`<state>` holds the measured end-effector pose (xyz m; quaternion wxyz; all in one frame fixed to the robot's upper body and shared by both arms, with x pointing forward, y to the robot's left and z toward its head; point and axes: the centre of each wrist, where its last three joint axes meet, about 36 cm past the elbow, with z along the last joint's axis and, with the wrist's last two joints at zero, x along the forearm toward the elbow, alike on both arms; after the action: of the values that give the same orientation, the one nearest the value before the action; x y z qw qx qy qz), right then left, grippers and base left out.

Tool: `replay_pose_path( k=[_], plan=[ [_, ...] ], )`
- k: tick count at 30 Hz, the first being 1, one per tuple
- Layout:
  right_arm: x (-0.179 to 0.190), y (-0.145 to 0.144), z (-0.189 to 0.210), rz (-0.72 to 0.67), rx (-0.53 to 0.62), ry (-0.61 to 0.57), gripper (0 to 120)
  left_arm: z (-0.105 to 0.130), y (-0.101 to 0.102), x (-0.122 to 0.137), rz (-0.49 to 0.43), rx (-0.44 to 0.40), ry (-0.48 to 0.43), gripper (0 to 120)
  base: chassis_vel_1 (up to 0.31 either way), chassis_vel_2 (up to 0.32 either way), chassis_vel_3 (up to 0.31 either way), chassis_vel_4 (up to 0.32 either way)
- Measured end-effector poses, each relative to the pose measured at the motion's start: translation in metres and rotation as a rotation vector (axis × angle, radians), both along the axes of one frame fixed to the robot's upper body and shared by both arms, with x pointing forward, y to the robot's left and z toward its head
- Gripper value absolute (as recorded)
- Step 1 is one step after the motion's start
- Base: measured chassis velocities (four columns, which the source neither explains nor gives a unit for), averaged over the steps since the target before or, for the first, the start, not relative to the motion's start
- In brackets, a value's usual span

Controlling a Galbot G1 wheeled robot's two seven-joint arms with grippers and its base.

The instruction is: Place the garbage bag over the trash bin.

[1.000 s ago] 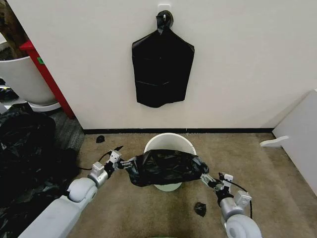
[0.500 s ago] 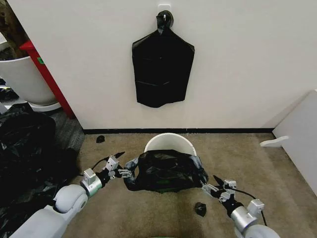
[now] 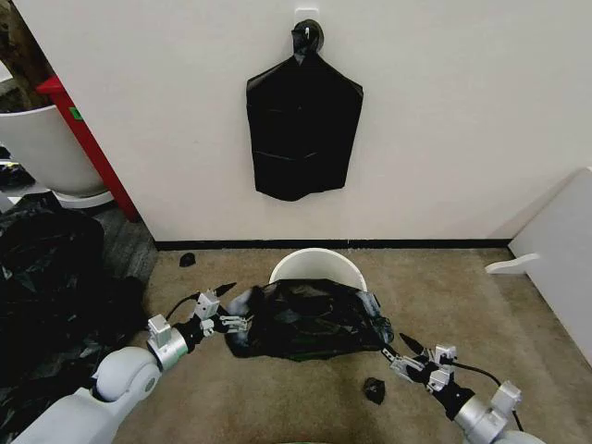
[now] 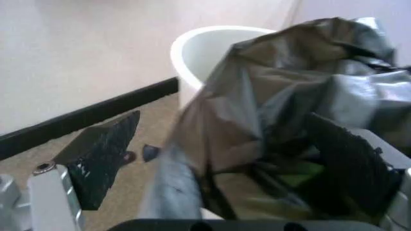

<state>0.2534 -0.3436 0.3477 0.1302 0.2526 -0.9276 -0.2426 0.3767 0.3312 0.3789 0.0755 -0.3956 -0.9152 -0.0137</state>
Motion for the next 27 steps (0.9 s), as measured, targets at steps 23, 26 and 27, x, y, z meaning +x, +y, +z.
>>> replay_pose_path(
  k=[23, 26, 27],
  plan=[
    [0.058, 0.023, 0.165, -0.174, -0.092, -0.227, 100, 0.108, -0.016, -0.017, 0.283, -0.294, 0.010, 100, 0.000, 0.000, 0.000, 0.000],
    [0.086, 0.021, 0.197, -0.203, -0.176, -0.211, 100, 0.141, -0.032, -0.033, 0.341, -0.302, 0.030, 100, 0.000, 0.000, 0.000, 0.000],
    [0.086, 0.021, 0.197, -0.203, -0.176, -0.211, 100, 0.141, -0.032, -0.033, 0.341, -0.302, 0.030, 100, 0.000, 0.000, 0.000, 0.000]
  ],
)
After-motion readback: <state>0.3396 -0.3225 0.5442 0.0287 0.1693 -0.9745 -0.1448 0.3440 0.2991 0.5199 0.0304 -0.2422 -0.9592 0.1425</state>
